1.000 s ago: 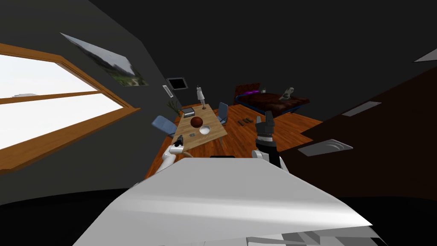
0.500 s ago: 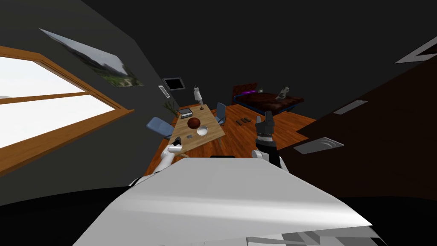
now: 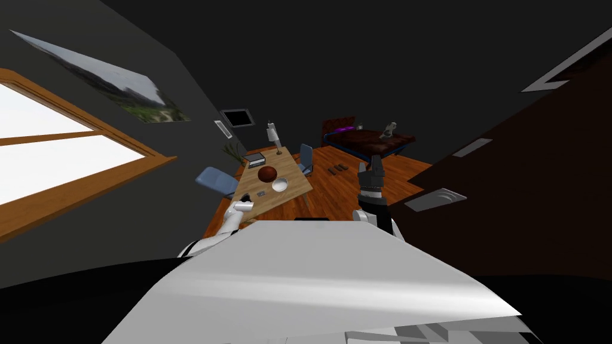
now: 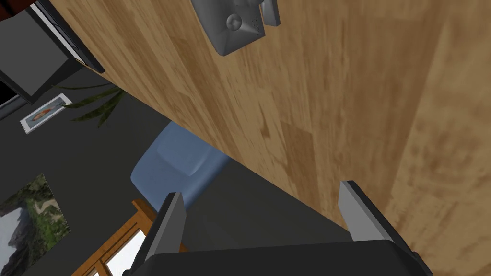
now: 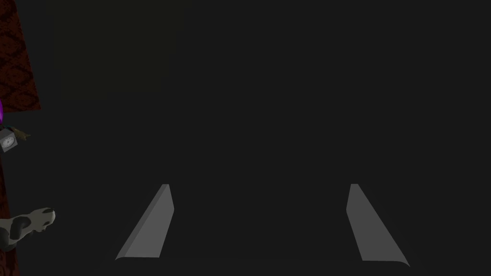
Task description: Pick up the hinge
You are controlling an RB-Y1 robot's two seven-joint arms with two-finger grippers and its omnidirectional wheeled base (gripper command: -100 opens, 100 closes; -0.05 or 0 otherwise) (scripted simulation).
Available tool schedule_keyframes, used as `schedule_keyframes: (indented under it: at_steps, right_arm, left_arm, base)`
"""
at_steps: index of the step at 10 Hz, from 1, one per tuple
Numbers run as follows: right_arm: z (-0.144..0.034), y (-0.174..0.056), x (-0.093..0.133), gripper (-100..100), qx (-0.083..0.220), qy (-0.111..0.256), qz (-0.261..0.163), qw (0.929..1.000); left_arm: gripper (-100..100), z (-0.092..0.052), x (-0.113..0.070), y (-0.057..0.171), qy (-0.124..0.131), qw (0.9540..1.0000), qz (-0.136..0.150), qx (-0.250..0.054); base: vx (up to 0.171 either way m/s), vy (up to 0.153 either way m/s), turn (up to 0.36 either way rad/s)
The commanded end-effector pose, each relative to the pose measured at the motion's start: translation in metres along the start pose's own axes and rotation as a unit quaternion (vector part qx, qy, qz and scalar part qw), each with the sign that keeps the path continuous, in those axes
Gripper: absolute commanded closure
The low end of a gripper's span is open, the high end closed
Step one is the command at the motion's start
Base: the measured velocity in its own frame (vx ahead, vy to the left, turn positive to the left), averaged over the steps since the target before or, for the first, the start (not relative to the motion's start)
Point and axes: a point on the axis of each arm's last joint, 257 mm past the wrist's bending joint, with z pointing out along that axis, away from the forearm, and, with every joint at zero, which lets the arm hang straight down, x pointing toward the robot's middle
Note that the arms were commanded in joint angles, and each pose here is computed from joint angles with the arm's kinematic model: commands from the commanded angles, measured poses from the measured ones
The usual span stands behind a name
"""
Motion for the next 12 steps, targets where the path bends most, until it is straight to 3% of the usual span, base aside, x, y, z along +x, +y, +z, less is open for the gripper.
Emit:
schedule_keyframes:
  at_steps: [1,4,8,12]
  right_arm:
    - [0.000,0.000,0.000,0,0.000,0.000,0.000,1.0000]
    - [0.000,0.000,0.000,0,0.000,0.000,0.000,1.0000]
    - [0.000,0.000,0.000,0,0.000,0.000,0.000,1.0000]
    - [0.000,0.000,0.000,0,0.000,0.000,0.000,1.0000]
  left_arm:
    - [-100,0.004,-0.006,0.012,-0.008,0.9998,-0.004,-0.019]
    - [-100,0.010,-0.022,0.021,-0.029,0.9980,-0.021,-0.052]
    - [-100,0.012,-0.029,0.036,-0.039,0.9958,-0.029,-0.077]
    - [-100,0.013,-0.038,0.053,-0.056,0.9897,-0.052,-0.121]
  base:
    - [0.027,-0.022,-0.072]
    - [0.028,-0.023,-0.104]
    - [0.019,-0.010,-0.053]
    - [0.022,-0.004,-0.112]
